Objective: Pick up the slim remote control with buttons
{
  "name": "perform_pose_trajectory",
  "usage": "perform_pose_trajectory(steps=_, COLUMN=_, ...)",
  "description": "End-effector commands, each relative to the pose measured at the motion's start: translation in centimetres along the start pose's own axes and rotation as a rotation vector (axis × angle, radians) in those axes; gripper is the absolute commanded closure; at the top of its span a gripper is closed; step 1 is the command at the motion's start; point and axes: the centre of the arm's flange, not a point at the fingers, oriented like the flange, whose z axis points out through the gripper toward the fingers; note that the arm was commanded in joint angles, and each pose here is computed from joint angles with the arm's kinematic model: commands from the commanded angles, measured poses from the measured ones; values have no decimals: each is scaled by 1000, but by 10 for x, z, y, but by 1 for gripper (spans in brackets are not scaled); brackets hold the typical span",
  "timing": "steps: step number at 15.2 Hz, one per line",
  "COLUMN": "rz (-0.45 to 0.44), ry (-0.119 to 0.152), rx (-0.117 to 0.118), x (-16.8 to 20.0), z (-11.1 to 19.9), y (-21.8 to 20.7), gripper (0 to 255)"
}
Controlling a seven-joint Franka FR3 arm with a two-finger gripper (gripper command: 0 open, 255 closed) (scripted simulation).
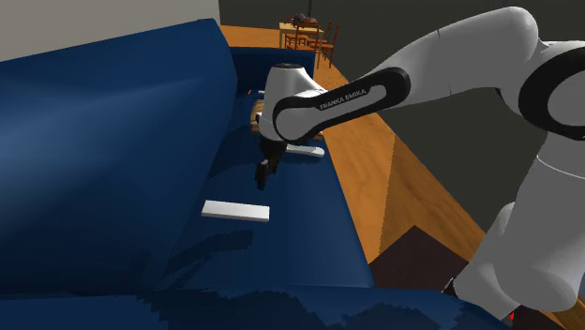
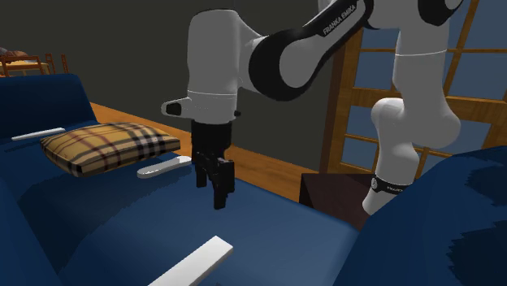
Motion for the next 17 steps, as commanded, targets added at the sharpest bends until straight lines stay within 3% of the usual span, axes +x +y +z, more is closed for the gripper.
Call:
perform_pose_trajectory(steps=1, rz=-39, ry=-1, rx=3, x=17, z=18, y=-10, gripper=0)
perform_pose_trajectory(steps=9, rz=-180, ry=-9, rx=12, x=77, z=84, y=-54, gripper=0)
perform_pose_trajectory(steps=17, rz=-180, ry=-9, rx=12, x=72, z=123, y=-52, gripper=0)
